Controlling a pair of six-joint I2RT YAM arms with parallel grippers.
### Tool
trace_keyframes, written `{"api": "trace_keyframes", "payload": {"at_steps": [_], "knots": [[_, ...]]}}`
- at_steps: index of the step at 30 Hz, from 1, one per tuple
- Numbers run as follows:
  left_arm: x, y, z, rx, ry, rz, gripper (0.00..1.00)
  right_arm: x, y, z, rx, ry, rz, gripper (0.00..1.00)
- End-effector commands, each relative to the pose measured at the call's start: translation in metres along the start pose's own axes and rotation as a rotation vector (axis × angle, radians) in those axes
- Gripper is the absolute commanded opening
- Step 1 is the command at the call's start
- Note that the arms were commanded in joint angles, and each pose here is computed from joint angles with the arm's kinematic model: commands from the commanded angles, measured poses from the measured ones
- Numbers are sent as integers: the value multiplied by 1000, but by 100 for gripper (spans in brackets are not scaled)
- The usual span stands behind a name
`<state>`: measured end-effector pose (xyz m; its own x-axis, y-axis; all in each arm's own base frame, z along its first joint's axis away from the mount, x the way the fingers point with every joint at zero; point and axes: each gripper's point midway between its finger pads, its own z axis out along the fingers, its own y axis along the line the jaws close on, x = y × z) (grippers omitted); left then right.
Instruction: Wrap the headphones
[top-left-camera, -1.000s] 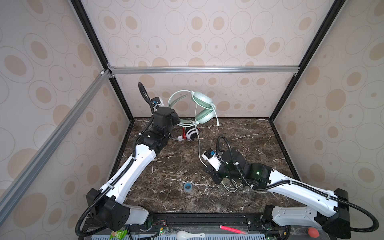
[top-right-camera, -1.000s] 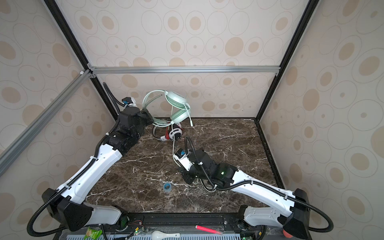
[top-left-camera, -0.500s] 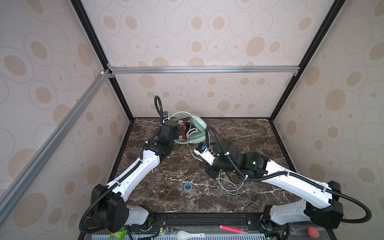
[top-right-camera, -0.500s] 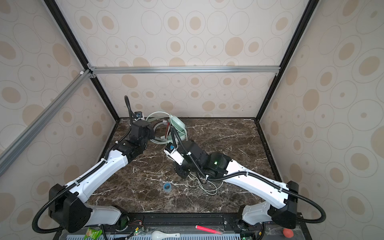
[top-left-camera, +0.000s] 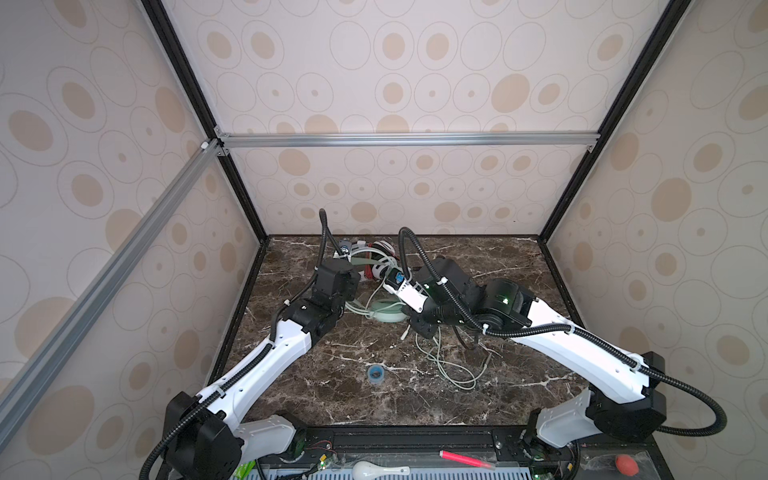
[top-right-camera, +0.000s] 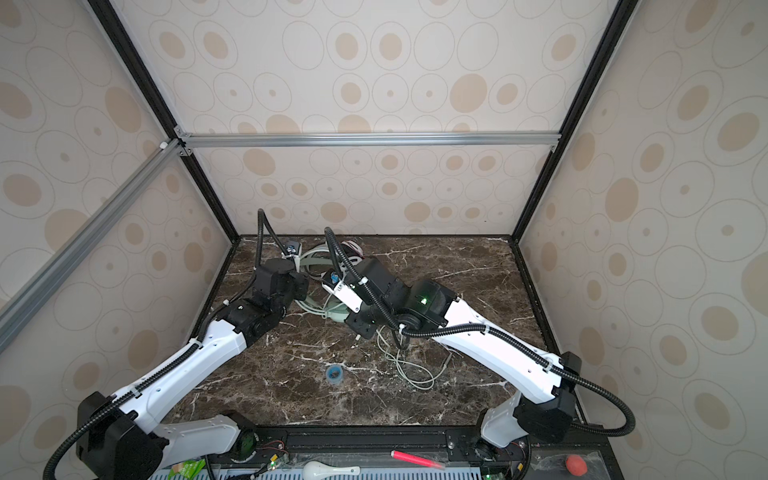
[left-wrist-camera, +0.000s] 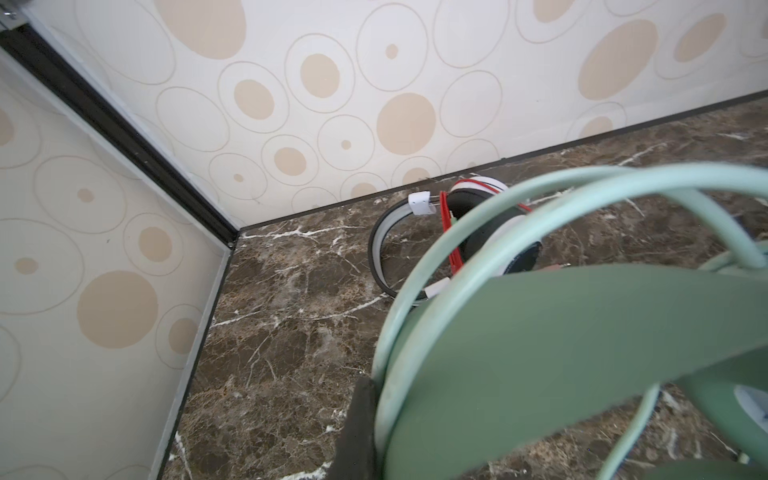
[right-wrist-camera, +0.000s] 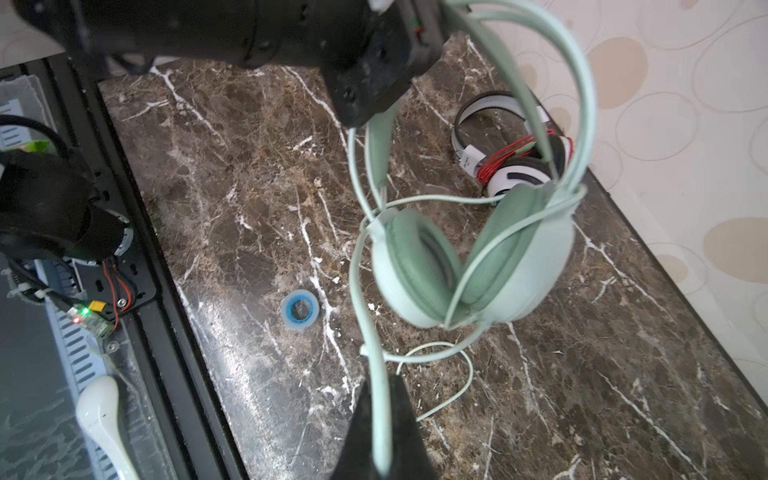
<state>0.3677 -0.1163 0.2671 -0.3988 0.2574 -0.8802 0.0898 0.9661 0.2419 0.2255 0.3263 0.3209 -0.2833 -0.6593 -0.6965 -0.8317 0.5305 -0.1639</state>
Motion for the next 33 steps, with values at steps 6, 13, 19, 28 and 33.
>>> {"api": "trace_keyframes", "payload": {"at_steps": [6, 13, 19, 28, 33], "knots": [[-7, -27, -25, 191, -50, 63, 0, -11, -45, -12, 106, 19, 52, 0], [-2, -33, -35, 253, -46, 54, 0, -2, -91, -18, 184, 34, 189, 0], [-5, -44, -47, 342, -54, 18, 0, 5, -119, -12, 160, 18, 302, 0], [-16, -65, -65, 504, -51, -19, 0, -2, -128, -4, 110, -23, 341, 0], [-18, -66, -69, 517, -53, -26, 0, -11, -136, -6, 117, -67, 349, 0]]}}
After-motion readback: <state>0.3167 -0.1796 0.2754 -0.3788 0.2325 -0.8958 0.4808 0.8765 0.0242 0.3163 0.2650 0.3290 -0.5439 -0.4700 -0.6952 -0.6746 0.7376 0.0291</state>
